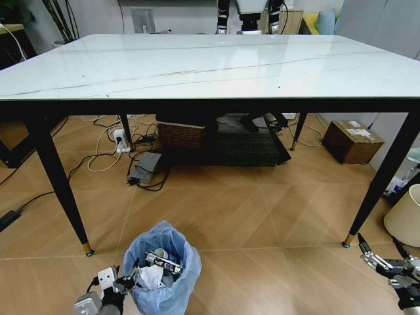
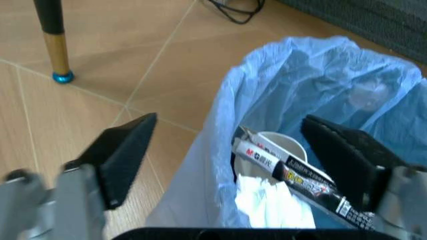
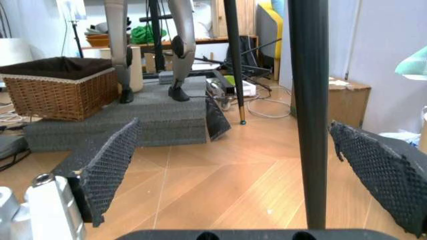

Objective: Pick up the trash bin and place the trash from the table into it.

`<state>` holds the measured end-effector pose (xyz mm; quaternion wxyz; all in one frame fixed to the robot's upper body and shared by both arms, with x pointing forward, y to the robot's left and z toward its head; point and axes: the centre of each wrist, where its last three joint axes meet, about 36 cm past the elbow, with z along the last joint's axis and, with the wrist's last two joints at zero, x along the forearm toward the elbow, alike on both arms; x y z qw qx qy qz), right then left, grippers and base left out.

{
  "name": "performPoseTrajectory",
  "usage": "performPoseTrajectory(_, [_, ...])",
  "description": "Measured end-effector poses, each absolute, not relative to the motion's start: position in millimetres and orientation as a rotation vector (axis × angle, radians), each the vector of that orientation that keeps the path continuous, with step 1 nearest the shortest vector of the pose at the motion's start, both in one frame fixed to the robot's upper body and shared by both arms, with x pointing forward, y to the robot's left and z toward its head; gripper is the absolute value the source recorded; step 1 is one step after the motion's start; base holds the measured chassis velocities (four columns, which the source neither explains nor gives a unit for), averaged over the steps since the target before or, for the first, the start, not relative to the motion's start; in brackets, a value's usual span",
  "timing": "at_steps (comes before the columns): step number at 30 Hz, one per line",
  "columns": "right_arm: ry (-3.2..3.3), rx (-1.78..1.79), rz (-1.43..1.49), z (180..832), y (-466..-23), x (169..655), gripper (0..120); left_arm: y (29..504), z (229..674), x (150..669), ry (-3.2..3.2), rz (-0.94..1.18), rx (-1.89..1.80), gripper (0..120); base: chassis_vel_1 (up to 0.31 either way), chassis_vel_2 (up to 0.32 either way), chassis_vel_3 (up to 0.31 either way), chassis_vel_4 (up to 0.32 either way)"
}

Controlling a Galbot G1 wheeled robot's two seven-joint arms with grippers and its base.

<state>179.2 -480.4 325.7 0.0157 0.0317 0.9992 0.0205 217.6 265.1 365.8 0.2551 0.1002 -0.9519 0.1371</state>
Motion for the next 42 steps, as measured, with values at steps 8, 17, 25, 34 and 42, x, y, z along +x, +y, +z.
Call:
performPoseTrajectory(8, [3.108,0.098,0.064,325.7,-480.4,179.2,100,274.7,376.4,217.4,-2.664,0.292,0.292,100,0.0,0.0,0.0,0.0])
performPoseTrajectory(17, [3.108,0.099,0.064,325.7,-480.4,179.2,100,286.1,388.1,216.3,-2.771,0.184,0.33,100,0.0,0.0,0.0,0.0])
performPoseTrajectory(25, [3.108,0.099,0.064,325.7,-480.4,179.2,100,286.9,385.6,210.3,-2.881,0.065,0.361,100,0.0,0.0,0.0,0.0])
performPoseTrajectory(34, [3.108,0.099,0.064,325.7,-480.5,179.2,100,293.9,375.0,207.5,-2.954,-0.055,0.395,100,0.0,0.0,0.0,0.0])
performPoseTrajectory(42, [3.108,0.099,0.064,325.7,-480.4,179.2,100,299.3,366.7,212.4,-2.975,-0.062,0.396,100,0.0,0.0,0.0,0.0])
